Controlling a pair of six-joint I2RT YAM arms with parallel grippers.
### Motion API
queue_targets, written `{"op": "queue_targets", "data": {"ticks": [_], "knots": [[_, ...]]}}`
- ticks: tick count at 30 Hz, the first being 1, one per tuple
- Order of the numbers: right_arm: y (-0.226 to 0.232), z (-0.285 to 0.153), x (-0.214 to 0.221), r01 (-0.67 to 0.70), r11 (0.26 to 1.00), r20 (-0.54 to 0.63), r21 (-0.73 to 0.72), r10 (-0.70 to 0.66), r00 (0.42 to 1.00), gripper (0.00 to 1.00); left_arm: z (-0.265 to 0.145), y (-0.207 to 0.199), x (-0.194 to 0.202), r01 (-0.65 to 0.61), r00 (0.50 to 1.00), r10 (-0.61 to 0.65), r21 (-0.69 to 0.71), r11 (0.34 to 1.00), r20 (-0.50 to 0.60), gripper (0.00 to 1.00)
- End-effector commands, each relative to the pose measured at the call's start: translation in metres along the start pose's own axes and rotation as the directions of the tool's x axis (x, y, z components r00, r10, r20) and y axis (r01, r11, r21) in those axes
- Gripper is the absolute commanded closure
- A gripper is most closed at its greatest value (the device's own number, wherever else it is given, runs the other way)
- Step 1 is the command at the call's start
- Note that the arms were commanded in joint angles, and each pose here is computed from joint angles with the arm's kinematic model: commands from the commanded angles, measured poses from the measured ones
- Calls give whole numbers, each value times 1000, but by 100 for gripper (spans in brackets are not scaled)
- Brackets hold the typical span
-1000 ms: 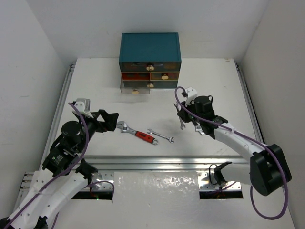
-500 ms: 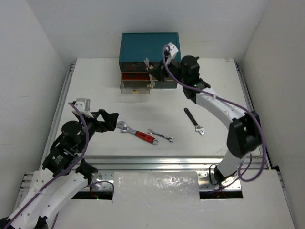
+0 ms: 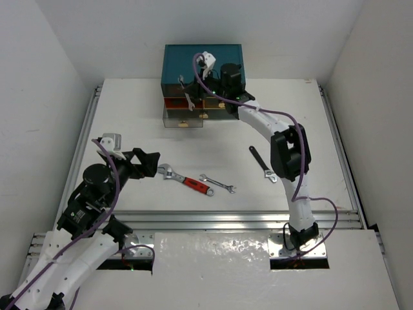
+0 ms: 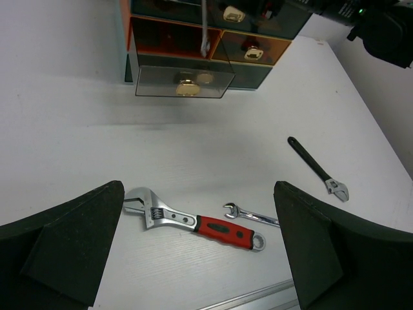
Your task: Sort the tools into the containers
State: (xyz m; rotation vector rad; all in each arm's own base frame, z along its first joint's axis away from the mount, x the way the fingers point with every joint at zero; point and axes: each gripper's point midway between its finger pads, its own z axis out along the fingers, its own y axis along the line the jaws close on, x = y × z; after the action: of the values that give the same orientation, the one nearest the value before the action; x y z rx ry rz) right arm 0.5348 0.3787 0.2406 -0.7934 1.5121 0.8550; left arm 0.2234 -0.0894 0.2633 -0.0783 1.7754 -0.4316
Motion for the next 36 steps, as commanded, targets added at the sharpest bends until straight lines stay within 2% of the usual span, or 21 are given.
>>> {"op": "queue_targets", "data": {"ticks": [1,2,4,5,7,8,9,10,11,12,14,15,17,21,24,29,34,36], "knots": [[11,0,-31,103,994,51,-32,-101,994,67,-1,-2,-12,14,999,-15,9,1000,44,0],[12,-2,-28,107,994,45,-29,-105,993,56,0,-2,-12,14,999,-14,8,1000,41,0],[16,-7,-25,114,993,27,-28,-114,993,45,1,-1,-11,12,999,-12,2,1000,35,0],[19,-14,-30,113,993,24,-21,-112,993,33,3,0,-8,11,1000,-11,-6,1000,24,0],[28,-28,-39,98,995,5,-17,-98,995,28,8,3,-4,13,1000,-13,-30,999,5,0],[32,-34,-41,84,996,-14,-12,-84,996,28,10,5,-3,15,1000,-15,-42,999,-3,0],[37,-44,-17,25,1000,-116,15,-23,993,27,12,8,-4,24,1000,-24,-70,997,-2,0],[40,-55,-6,2,999,-169,45,6,986,27,15,12,0,23,999,-26,-96,995,-21,0],[49,-71,-14,8,996,-198,91,10,980,27,16,16,2,28,999,-32,-125,992,-28,0],[56,-88,12,-5,994,-291,110,37,956,27,17,17,3,25,999,-30,-132,991,-35,0],[78,-123,51,-17,991,-384,136,68,921,27,20,15,6,18,998,-24,-122,992,-52,0],[84,-144,96,-25,986,-460,165,99,882,27,20,15,8,13,998,-20,-118,993,-56,0],[97,-161,115,-17,985,-491,170,99,866,27,21,14,9,9,998,-15,-108,994,-61,0],[123,-196,171,27,992,-633,123,58,772,28,20,15,8,10,998,-16,-110,994,-55,0],[139,-204,194,9,997,-692,78,48,720,35,17,14,5,14,999,-18,-102,995,-39,0],[157,-215,225,29,999,-778,46,18,629,39,16,13,5,14,999,-18,-96,995,-34,0],[154,-222,255,63,996,-835,63,18,549,40,18,12,8,9,999,-13,-89,996,-48,0],[153,-224,263,69,995,-851,73,25,525,45,18,12,8,7,999,-11,-87,996,-51,0]]}}
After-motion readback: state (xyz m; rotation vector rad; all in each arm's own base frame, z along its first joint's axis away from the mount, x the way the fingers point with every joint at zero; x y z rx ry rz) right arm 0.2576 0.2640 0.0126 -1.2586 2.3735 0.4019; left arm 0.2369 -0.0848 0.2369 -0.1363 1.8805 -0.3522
